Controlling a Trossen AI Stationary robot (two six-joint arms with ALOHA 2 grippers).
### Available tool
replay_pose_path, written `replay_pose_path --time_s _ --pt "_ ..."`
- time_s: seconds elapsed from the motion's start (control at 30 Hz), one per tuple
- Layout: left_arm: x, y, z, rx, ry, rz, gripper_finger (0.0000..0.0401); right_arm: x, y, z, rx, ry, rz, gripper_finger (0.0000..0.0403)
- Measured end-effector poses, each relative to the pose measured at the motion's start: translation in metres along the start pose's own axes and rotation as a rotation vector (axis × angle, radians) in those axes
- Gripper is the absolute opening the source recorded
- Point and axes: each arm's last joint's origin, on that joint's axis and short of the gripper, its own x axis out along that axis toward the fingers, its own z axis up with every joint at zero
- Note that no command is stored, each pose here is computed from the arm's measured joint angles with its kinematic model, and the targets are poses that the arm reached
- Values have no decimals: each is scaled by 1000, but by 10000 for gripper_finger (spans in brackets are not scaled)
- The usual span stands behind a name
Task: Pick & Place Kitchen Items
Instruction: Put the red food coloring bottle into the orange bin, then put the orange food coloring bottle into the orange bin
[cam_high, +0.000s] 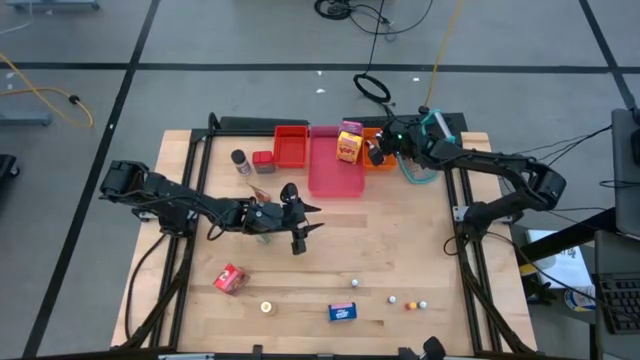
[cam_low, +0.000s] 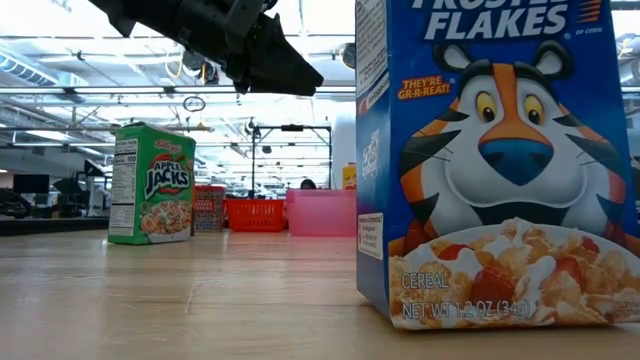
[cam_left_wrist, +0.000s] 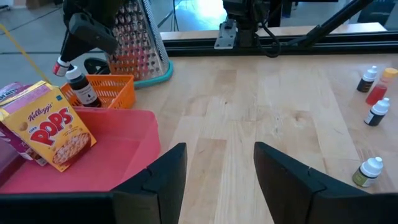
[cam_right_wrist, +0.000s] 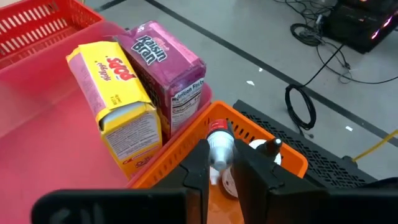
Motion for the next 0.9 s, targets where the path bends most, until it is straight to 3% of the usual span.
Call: replay_pose_path --time_s 0.27,0.53,0.9 --pt "0 0 0 0 0 0 187 0 0 -1 -5 7 0 91" --pt "0 0 0 0 0 0 187 -3 3 1 -8 -9 11 99" --pt "0 0 -1 2 7 1 187 -80 39 15 -104 -180 214 81"
